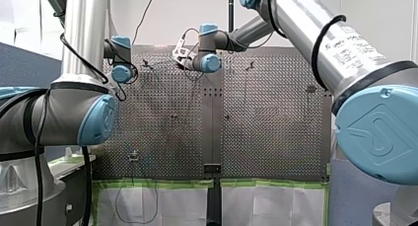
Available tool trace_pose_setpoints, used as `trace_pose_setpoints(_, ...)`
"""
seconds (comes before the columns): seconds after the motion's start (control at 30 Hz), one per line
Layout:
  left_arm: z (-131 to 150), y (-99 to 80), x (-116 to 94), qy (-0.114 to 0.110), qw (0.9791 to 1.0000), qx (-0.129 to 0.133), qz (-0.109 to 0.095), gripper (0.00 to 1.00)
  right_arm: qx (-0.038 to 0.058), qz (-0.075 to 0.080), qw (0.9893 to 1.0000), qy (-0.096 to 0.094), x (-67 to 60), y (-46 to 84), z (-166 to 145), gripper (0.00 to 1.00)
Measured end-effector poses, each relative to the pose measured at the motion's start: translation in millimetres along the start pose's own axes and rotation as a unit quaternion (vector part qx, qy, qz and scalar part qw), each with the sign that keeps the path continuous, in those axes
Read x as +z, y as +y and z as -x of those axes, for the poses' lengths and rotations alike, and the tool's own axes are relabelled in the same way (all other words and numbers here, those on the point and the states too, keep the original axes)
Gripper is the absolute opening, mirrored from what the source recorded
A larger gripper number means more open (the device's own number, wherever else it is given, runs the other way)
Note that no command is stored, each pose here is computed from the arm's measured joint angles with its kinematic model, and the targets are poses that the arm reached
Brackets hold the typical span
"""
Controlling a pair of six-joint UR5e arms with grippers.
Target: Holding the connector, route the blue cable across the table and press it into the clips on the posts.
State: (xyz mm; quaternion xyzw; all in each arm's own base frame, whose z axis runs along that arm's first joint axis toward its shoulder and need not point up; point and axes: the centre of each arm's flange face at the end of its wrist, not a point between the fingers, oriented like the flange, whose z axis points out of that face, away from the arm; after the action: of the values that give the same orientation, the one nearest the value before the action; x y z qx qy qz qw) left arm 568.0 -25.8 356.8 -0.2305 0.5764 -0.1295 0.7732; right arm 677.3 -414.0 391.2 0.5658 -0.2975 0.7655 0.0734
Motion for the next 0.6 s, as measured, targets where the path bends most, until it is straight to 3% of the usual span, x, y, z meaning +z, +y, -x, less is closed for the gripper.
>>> trace_pose_setpoints(0.03,-0.1,0.5,-0.3,0.001,1.0,0.003,0.002,0.35,-0.0002,0.0,1.0,0.0,0.0,0.1,0.1,0.0)
trace_pose_setpoints(0.07,-0.3,1.1,-0.8,0.001,1.0,0.004,0.005,0.35,-0.0005,0.0,1.0,0.0,0.0,0.2,0.2,0.0)
trace_pose_setpoints(0.1,-0.6,1.7,-1.3,0.002,0.9999,0.006,0.009,0.45,-0.0009,0.0,1.0,-0.001,-0.1,0.0,0.6,0.0)
trace_pose_setpoints(0.13,-1.1,2.5,-2.3,0.004,0.9999,0.007,0.014,0.76,-0.0012,0.0,1.0,-0.001,-0.1,-0.5,1.0,0.0)
trace_pose_setpoints(0.17,-1.5,3.0,-3.1,0.006,0.9998,0.008,0.018,0.76,-0.0015,0.0,1.0,-0.002,-0.2,-1.0,1.4,0.0)
trace_pose_setpoints(0.2,-1.8,3.3,-4.0,0.007,0.9997,0.01,0.022,0.98,-0.0018,0.0,1.0,-0.003,-0.4,-1.7,2.0,0.0)
trace_pose_setpoints(0.37,-1.1,3.6,-10.0,0.014,0.9986,0.025,0.046,0.98,-0.0027,0.003,1.0,-0.008,-1.6,-3.8,4.4,0.0)
trace_pose_setpoints(0.6,3.5,-2.8,-32.4,0.027,0.9959,0.048,0.072,0.98,-0.0062,0.022,0.9997,-0.011,-4.1,-6.1,8.0,0.0)
